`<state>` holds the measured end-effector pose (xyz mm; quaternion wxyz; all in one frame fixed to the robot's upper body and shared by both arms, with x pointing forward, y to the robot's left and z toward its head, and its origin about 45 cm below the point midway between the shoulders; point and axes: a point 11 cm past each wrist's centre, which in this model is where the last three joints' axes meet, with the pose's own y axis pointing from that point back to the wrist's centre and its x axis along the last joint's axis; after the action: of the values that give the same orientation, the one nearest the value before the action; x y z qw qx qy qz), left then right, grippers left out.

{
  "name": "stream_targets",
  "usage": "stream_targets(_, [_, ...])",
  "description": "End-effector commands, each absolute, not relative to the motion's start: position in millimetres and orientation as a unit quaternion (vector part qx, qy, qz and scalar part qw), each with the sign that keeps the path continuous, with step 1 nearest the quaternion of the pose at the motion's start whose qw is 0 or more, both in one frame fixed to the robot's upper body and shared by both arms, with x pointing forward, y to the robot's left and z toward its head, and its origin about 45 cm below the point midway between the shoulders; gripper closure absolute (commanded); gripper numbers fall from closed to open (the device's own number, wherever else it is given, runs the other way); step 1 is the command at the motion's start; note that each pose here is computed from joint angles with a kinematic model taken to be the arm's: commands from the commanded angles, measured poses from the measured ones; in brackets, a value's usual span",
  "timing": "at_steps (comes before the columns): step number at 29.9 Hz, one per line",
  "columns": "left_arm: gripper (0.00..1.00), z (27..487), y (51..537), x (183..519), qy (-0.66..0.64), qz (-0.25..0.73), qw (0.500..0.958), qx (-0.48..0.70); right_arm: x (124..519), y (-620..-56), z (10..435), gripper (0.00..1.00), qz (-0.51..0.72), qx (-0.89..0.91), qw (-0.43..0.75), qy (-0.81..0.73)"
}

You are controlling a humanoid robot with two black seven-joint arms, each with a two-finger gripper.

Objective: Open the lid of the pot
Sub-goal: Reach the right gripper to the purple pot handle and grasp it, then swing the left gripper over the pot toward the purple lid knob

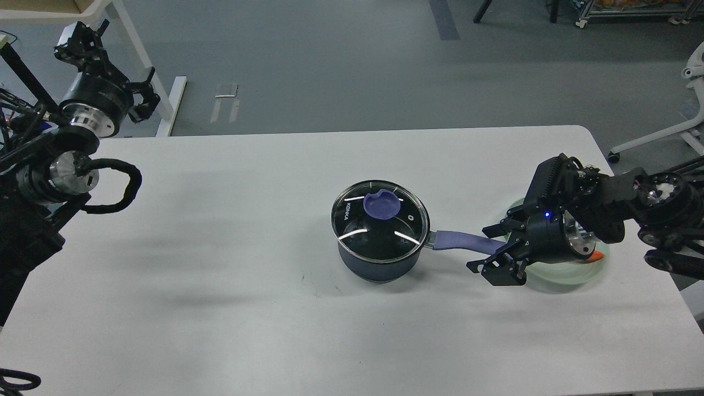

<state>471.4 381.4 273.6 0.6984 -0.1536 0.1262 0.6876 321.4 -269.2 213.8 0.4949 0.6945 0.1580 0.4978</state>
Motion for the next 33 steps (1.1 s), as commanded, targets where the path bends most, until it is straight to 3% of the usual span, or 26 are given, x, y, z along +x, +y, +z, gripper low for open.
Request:
stream_targets(1, [0.01,274,379,472,0.127,0.686,0.7,-0.154,321,-271,210,0.29,0.494,0.694,0.499,0.16])
stream_targets(9, [0.01,277,380,473,0.12,0.685,0.703,-0.151,325,-271,211,0.31,0.498,0.687,0.506,0.155])
stream_targets(14, [0.01,279,368,472,0.109,0.675,0.716,-0.139,326,-275,209,0.42,0.498,0.681,0.515,0.153])
stream_targets(20, [0.01,290,341,473,0.067,0.64,0.757,-0.11,325,-278,210,0.5,0.495,0.682,0.517,0.151])
stream_targets(23, [0.01,304,328,476,0.031,0.62,0.778,-0.093,325,-277,210,0.59,0.492,0.685,0.516,0.15])
stream_targets(33, [0.01,323,251,472,-0.156,0.48,0.86,0.081,326,-273,213,0.71,0.494,0.688,0.511,0.148])
